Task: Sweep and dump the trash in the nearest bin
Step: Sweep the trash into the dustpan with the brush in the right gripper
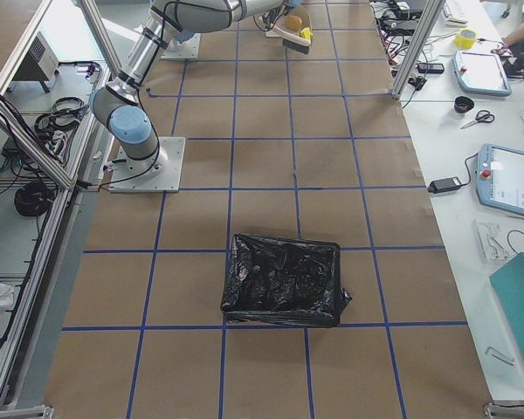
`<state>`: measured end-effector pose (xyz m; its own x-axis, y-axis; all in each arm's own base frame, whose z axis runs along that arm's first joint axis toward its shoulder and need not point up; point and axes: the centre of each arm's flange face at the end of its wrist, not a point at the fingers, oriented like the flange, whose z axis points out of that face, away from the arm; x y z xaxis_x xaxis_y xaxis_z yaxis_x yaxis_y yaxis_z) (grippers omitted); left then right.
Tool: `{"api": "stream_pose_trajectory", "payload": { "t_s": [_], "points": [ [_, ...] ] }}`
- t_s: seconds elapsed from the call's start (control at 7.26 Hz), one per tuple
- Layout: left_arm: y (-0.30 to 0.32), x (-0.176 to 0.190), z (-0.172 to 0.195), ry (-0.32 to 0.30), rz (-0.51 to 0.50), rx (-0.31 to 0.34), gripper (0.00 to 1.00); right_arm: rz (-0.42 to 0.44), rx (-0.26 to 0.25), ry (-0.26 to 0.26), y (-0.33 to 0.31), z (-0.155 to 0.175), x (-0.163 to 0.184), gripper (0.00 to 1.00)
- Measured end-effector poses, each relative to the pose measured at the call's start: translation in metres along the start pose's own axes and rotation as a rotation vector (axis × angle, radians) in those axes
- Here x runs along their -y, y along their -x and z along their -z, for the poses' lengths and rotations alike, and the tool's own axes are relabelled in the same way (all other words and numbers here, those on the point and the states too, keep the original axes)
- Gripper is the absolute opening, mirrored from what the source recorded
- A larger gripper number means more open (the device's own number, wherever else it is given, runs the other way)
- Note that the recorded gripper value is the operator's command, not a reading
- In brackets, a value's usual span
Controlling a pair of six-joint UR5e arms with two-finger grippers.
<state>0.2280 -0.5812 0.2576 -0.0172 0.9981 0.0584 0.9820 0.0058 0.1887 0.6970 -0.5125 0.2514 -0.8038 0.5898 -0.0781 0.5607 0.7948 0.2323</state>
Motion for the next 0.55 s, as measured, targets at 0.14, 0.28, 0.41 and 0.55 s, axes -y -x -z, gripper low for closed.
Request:
{"api": "stream_pose_trajectory", "payload": {
  "t_s": [0.14,0.28,0.41,0.55],
  "points": [
    [0.002,-0.001,-0.001,0.002,-0.002,0.002,0.00,0.009,0.007,-0.001,0.009,-0.010,0.009,0.00],
    [0.005,-0.003,-0.001,0.003,-0.001,0.006,0.00,0.052,-0.010,0.004,0.011,-0.016,0.013,0.00],
    [0.008,-0.005,0.000,0.004,0.000,0.010,0.00,0.151,-0.048,0.020,0.008,-0.020,0.013,0.00],
    [0.010,-0.006,-0.001,0.005,0.001,0.011,0.00,0.280,-0.083,0.047,0.004,-0.023,0.013,0.00]
  ]
}}
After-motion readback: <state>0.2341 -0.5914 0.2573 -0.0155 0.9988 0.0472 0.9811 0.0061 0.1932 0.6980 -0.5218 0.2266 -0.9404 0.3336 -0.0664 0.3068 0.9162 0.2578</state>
